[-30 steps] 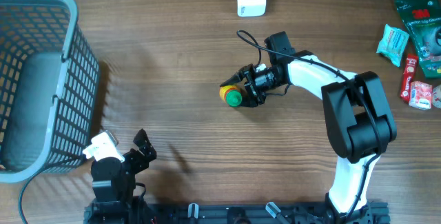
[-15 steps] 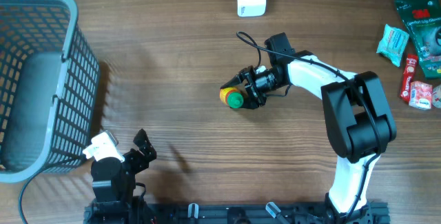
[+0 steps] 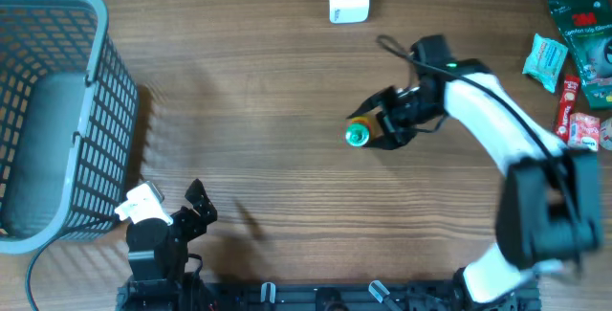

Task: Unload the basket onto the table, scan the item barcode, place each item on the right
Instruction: 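Lift the bottle and present it to the white scanner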

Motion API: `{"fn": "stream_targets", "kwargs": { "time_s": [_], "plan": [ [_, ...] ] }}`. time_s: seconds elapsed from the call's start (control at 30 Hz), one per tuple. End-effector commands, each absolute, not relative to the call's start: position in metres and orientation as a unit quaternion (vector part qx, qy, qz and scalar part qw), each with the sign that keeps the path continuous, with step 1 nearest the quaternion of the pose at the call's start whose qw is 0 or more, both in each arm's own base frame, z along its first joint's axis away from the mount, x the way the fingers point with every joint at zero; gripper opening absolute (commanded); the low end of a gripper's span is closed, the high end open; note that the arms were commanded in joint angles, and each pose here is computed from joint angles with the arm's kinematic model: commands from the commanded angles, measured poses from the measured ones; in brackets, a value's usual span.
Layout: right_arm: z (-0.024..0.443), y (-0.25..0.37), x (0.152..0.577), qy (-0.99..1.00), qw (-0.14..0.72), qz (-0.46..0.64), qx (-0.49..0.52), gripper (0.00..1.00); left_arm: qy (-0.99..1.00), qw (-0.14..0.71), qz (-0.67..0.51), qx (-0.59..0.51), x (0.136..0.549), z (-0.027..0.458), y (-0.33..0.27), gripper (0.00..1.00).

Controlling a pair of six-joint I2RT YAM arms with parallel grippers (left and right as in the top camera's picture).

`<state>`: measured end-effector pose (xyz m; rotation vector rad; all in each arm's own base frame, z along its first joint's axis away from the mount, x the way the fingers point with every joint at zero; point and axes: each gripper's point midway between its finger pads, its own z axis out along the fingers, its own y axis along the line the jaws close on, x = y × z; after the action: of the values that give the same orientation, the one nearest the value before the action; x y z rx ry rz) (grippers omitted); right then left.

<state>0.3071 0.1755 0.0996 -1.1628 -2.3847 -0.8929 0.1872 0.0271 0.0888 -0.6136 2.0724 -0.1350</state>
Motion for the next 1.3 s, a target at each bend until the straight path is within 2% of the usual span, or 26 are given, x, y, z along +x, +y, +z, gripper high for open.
{"fn": "stream_targets", "kwargs": {
  "time_s": [0.0, 0.17, 0.3, 0.43, 0.5, 0.6, 0.77, 1.1, 1.27],
  "plan": [
    [0.135, 0.144, 0.301, -0.837, 0.071, -0.253, -0.48, 0.34, 0.844, 0.471, -0.051, -0.252, 0.187, 0.088, 0.029, 1.0],
    [0.171, 0.135, 0.251, -0.838, 0.084, -0.245, -0.481, 0.34, 0.844, 0.471, -0.051, -0.252, 0.187, 0.088, 0.029, 1.0],
    [0.174, 0.128, 0.221, -0.847, 0.111, -0.216, -0.473, 0.34, 0.844, 0.471, -0.051, -0.252, 0.187, 0.088, 0.029, 1.0],
    [0.171, 0.117, 0.227, -0.847, 0.081, -0.195, -0.488, 0.34, 0.844, 0.471, -0.051, -0.252, 0.187, 0.088, 0.029, 1.0],
    [0.17, 0.106, 0.257, -0.838, 0.009, -0.195, -0.51, 0.34, 0.844, 0.471, -0.051, -0.252, 0.187, 0.088, 0.029, 1.0],
    [0.186, 0.103, 0.312, -0.831, -0.104, -0.241, -0.491, 0.35, 0.844, 0.471, -0.051, -0.252, 0.187, 0.088, 0.029, 1.0],
    [0.203, 0.098, 0.379, -0.808, -0.224, -0.274, -0.472, 0.36, 0.844, 0.471, -0.051, -0.252, 0.187, 0.088, 0.029, 1.0],
    [0.202, 0.132, 0.53, -0.745, -0.352, -0.386, -0.415, 0.46, 0.844, 0.471, -0.051, -0.252, 0.187, 0.088, 0.029, 1.0],
    [0.193, 0.165, 0.6, -0.733, -0.375, -0.383, -0.418, 0.47, 0.844, 0.471, -0.051, -0.252, 0.187, 0.088, 0.029, 1.0]
  ]
}}
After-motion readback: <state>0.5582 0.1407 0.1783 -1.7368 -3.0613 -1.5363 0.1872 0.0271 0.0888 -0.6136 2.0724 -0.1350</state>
